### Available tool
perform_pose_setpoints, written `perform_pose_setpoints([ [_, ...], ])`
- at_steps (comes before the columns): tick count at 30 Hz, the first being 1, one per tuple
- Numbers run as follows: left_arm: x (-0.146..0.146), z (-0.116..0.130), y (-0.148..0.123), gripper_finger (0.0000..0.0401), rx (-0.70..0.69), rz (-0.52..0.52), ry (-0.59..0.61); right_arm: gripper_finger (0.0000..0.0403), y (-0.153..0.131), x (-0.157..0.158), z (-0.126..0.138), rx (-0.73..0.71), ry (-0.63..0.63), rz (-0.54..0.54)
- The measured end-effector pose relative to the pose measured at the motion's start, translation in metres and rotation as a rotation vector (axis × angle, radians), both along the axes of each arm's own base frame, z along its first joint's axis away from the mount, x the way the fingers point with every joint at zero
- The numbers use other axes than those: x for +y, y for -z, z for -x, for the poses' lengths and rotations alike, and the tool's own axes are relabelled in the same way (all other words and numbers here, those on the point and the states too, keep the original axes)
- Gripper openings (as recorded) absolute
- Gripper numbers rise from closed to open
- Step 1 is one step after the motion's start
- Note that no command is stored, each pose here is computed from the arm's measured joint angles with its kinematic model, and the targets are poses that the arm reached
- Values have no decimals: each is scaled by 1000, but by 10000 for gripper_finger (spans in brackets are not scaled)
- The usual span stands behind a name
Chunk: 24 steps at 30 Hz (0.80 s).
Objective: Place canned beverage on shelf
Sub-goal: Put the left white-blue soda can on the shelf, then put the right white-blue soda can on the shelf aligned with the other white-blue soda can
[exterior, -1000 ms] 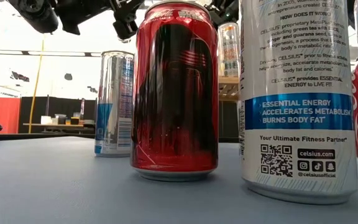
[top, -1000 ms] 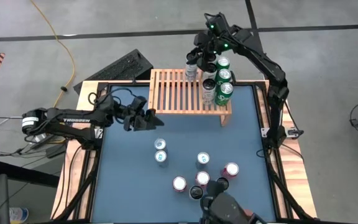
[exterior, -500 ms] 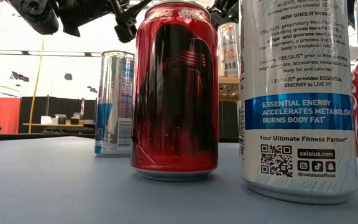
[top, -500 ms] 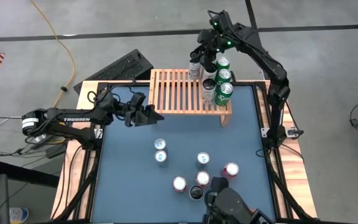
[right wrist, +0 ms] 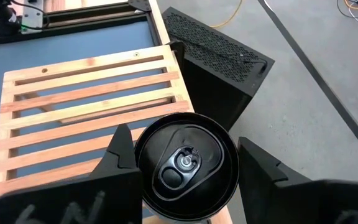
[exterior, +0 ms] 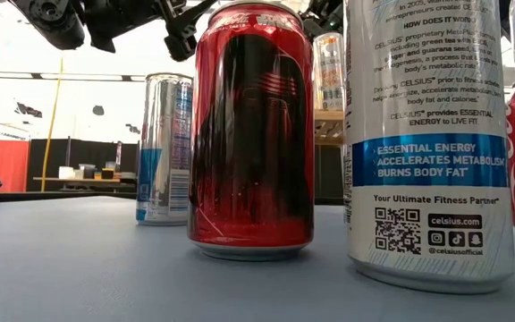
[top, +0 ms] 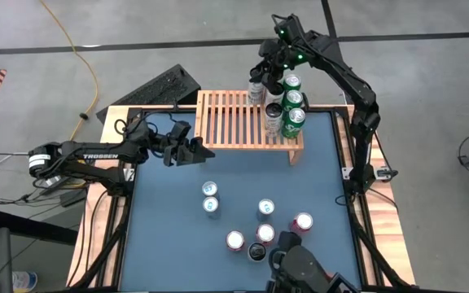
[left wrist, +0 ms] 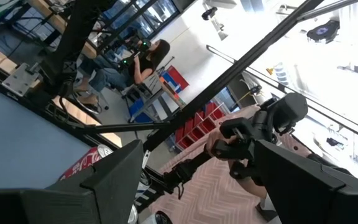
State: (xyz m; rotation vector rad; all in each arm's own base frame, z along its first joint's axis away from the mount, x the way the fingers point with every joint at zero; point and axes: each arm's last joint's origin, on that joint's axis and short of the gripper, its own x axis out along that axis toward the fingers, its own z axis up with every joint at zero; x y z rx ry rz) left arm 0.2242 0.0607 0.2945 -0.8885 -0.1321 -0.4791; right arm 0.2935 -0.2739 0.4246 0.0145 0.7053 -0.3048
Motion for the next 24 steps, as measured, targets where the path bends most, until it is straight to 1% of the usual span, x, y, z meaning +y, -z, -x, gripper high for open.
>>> perform_pose_setpoints([
  [3, 0, 0, 0, 293, 0, 0, 1, 146, 0, 0, 0, 1, 1, 1],
  [9, 0, 0, 0, 293, -3, -10, 2, 204, 0, 0, 0, 2, 1, 2],
  [13, -1, 0, 0, 293, -6, -27, 10, 233, -1, 0, 0, -4, 1, 9],
  [17, 0, 0, 0, 293, -6, -28, 10, 247, -2, 2, -3, -17, -6, 21],
  [21, 0, 0, 0, 293, -10, -38, 7, 250, -5, 3, -6, -43, -16, 48],
  [24, 0, 0, 0, 293, -11, -41, 6, 251, -13, 5, -6, -77, -20, 81],
])
